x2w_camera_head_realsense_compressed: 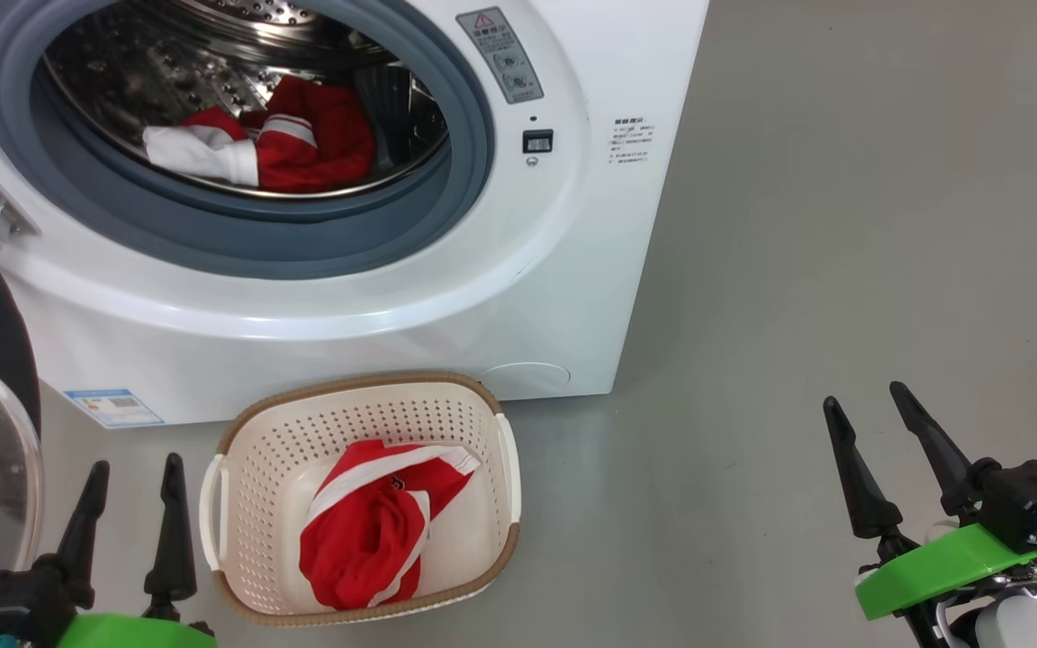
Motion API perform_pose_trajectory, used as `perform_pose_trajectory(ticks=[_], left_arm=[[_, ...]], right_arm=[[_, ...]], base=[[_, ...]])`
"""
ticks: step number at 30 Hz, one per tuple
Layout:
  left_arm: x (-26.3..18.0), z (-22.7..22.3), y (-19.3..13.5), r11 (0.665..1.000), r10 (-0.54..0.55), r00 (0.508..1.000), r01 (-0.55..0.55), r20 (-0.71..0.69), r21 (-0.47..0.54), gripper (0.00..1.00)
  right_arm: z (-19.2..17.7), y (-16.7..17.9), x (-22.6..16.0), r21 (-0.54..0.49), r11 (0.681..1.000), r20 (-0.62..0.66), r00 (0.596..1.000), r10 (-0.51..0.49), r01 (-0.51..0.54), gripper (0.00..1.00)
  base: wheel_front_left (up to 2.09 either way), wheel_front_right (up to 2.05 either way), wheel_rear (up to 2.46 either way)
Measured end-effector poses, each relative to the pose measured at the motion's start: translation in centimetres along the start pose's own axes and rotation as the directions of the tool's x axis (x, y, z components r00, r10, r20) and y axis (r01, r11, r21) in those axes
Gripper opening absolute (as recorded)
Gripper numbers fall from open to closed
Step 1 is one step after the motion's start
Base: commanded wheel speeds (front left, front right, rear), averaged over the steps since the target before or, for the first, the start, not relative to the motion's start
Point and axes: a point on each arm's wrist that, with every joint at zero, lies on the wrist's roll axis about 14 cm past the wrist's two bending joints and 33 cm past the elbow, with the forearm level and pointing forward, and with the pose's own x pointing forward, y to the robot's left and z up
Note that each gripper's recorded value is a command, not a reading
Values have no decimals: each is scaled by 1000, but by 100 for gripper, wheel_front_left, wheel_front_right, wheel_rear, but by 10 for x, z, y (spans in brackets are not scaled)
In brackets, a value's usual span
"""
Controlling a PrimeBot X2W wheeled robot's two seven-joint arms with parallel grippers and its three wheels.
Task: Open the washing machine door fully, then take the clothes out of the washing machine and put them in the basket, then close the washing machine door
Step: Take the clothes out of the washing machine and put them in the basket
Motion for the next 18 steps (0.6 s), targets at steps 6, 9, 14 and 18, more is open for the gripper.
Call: perform_pose_trajectory(ticks=[6,9,14,18], left_arm=[[1,1,0,1000,-1,1000,1,3,-1,100],[1,-1,0,1000,1,1000,-1,-1,-3,100],[2,-6,0,1000,1,1000,-1,-15,-5,100],[7,-14,-4,1000,-13,999,13,-38,-6,100]], right_arm=[[0,-1,0,-1,1000,0,1000,-2,2,100],[-1,-1,0,0,1000,-3,1000,-2,2,100],[-5,0,2,2,1000,-12,1000,-1,1,100],[-10,1,4,7,1000,-23,1000,0,0,100]], base=[[0,0,0],[0,0,0],[0,0,0],[0,0,0]])
